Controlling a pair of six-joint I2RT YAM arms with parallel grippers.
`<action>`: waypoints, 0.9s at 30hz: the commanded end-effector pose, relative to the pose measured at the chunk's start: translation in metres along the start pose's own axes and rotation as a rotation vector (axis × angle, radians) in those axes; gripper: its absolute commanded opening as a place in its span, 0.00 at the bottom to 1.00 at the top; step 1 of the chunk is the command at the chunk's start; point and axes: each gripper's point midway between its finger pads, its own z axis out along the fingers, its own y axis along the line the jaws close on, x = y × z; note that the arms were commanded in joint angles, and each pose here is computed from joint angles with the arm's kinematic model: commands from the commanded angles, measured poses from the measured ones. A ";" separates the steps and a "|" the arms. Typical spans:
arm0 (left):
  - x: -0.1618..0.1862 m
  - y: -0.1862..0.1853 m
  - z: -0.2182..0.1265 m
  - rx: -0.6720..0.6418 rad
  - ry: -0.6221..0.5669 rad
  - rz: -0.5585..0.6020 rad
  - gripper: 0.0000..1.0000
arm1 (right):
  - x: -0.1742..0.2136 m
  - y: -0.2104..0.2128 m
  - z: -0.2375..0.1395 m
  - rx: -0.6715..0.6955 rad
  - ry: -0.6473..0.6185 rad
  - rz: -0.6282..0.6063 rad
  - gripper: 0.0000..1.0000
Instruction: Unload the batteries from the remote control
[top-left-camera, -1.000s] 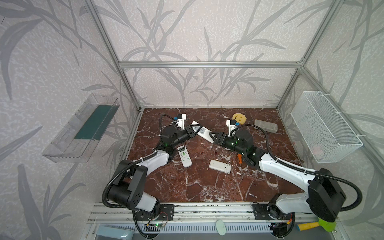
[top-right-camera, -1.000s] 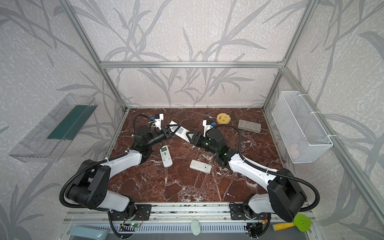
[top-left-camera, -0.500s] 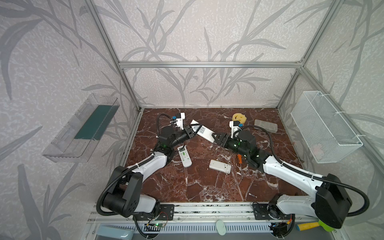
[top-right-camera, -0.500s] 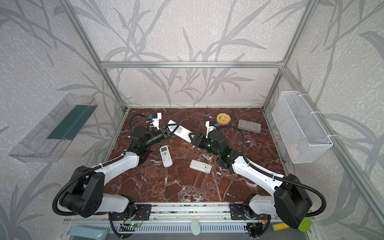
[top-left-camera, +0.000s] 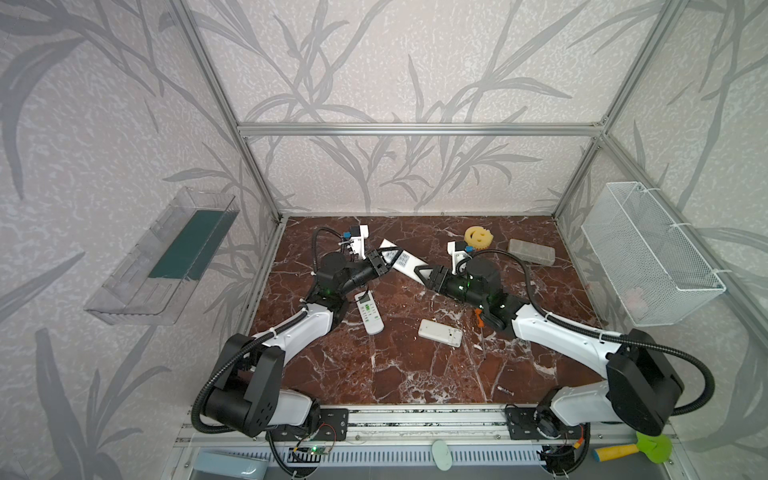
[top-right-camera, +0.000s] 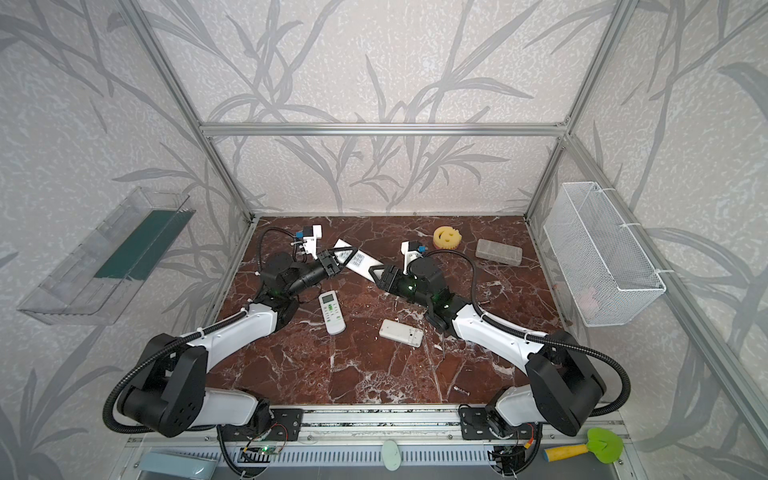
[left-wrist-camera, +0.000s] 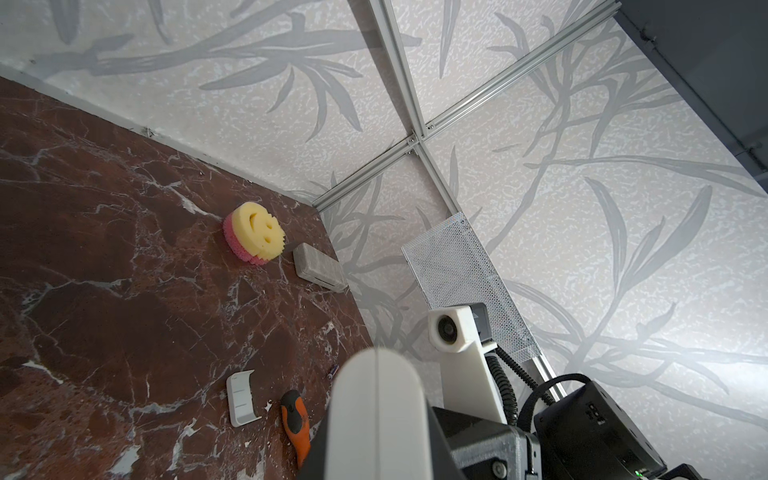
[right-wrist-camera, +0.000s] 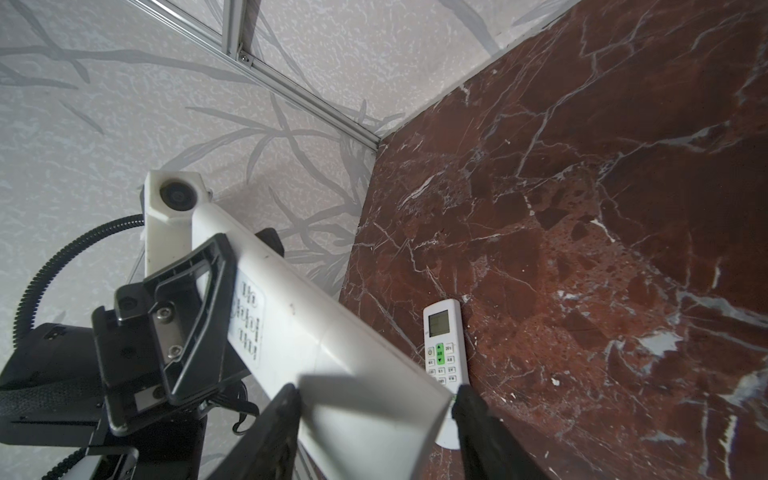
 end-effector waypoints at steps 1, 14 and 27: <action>-0.006 -0.037 0.000 0.121 -0.006 0.051 0.00 | 0.006 -0.003 0.010 -0.004 0.037 0.022 0.60; -0.002 -0.024 0.003 0.100 -0.001 0.048 0.00 | 0.017 -0.030 0.010 0.053 0.045 0.050 0.35; -0.003 -0.019 0.008 0.097 0.002 0.049 0.00 | 0.018 -0.047 0.011 0.094 0.052 0.054 0.32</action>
